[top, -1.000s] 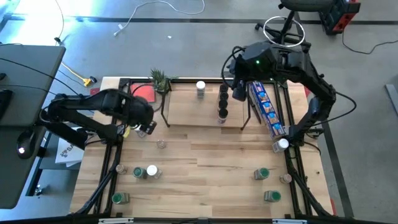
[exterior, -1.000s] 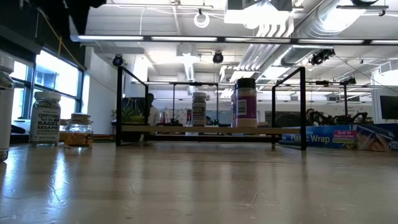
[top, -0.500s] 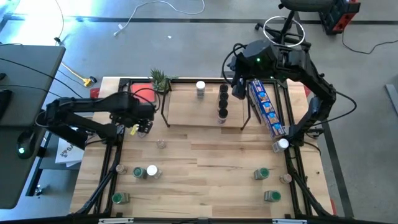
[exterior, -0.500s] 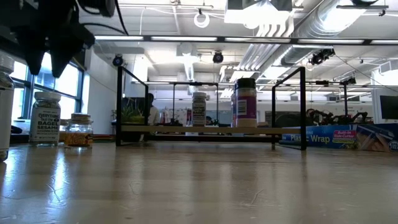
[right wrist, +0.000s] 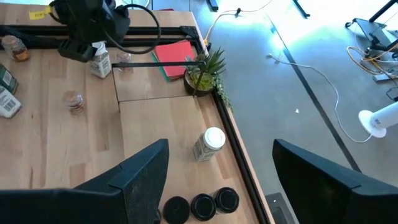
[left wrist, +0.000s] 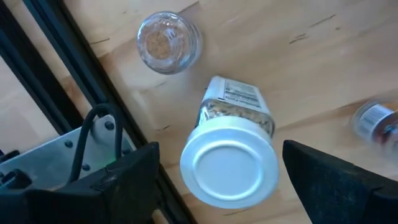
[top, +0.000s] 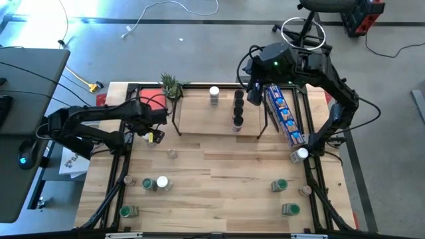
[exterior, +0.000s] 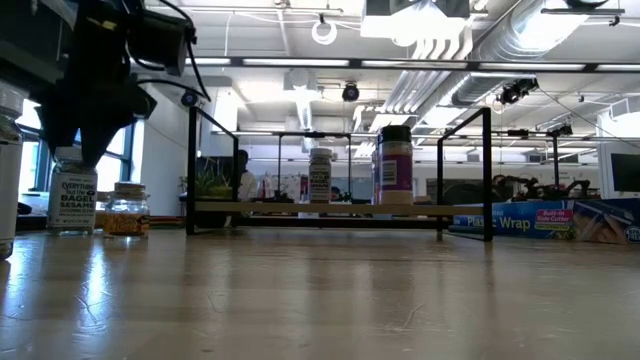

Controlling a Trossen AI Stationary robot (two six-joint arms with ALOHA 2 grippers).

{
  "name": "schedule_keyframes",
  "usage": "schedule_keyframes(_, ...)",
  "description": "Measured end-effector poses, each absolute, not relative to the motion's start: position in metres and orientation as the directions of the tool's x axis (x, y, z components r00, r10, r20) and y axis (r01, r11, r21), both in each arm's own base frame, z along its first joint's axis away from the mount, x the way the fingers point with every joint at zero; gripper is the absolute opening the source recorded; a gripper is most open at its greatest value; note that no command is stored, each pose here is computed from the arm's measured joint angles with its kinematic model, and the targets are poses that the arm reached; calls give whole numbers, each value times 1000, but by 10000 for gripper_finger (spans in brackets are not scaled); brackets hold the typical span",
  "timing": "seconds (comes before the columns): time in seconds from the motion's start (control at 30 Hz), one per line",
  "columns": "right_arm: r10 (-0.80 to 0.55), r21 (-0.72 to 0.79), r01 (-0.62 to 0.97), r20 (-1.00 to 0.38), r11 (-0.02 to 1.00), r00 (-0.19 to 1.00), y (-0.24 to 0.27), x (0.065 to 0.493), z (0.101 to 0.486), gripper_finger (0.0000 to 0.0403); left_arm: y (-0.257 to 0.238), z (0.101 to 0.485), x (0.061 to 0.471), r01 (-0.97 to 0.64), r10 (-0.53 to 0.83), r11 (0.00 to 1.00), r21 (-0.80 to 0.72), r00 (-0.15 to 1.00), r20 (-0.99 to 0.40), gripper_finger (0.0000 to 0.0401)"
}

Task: Shelf spices
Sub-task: Put the white seasoning bottle on the shelf aligned with the other white seasoning bottles

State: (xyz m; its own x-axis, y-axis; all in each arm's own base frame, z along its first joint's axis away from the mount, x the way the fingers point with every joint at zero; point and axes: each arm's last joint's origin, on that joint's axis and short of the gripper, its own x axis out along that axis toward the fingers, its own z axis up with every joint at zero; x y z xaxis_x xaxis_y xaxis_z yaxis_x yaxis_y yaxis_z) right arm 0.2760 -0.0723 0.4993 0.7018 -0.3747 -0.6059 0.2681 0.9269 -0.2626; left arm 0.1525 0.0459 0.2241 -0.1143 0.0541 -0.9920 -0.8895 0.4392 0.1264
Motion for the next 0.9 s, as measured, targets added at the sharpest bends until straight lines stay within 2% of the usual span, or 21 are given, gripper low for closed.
schedule_keyframes(0.23, -379, -250, 285, -606, 926, 700, -72, 276, 499, 281, 46, 220, 152, -875, 52, 468, 128, -117, -992, 296)
schedule_keyframes(0.47, -382, -247, 291, -592, 924, 709, -73, 277, 501, 281, 45, 221, 152, -857, 37, 501, 121, -118, -992, 199)
schedule_keyframes(0.6, -387, -245, 300, -562, 922, 731, -73, 279, 504, 281, 44, 239, 152, -833, 6, 543, 108, -125, -992, 198)
schedule_keyframes(0.7, -390, -247, 303, -539, 920, 747, -73, 280, 506, 281, 43, 269, 153, -801, -41, 596, 57, -101, -994, 198)
schedule_keyframes(0.8, -393, -261, 298, -516, 918, 761, -74, 282, 508, 281, 42, 309, 158, -756, -89, 652, -58, 0, -996, 198)
schedule_keyframes(0.9, -397, -281, 290, -487, 915, 778, -74, 283, 511, 281, 41, 352, 169, -652, -163, 701, -289, 248, -955, 198)
